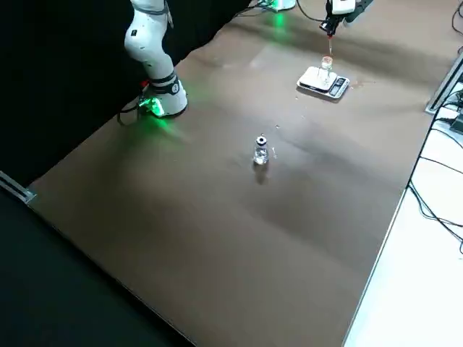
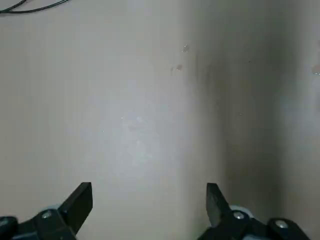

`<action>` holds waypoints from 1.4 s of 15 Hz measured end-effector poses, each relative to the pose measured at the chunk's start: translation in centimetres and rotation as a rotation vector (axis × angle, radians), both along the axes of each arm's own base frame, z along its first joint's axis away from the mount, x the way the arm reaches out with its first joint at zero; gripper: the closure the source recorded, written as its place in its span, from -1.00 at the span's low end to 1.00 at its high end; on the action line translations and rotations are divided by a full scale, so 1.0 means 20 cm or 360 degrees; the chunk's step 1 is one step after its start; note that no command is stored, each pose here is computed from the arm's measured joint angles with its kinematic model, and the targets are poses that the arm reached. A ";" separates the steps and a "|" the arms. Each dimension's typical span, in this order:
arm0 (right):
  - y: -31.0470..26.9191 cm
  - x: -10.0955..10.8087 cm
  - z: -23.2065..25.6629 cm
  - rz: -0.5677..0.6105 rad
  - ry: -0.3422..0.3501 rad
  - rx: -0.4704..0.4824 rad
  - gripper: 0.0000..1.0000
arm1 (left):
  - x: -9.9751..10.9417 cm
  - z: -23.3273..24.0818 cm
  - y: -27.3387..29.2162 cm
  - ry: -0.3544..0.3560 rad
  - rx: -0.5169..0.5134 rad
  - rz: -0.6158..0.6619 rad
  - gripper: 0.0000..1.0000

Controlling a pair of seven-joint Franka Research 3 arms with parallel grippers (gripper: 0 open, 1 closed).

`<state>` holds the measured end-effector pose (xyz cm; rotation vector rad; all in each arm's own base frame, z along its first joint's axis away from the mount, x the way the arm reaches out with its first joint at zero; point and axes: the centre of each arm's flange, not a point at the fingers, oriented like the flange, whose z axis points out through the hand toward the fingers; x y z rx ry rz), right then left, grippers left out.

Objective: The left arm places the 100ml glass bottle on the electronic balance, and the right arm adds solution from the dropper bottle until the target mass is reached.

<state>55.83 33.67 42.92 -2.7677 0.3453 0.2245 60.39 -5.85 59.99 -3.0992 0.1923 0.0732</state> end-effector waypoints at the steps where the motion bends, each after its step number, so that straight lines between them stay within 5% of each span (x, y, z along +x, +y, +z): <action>1: 0.00 0.00 -0.02 -0.0001 0.0002 -0.0003 0.78 | 0.00 0.00 0.00 0.0000 0.0000 0.0000 -1.00; 21: 0.06 0.00 -0.16 0.0015 0.0033 -0.0030 0.86 | 0.00 0.00 0.00 0.0002 0.0001 0.0004 -1.00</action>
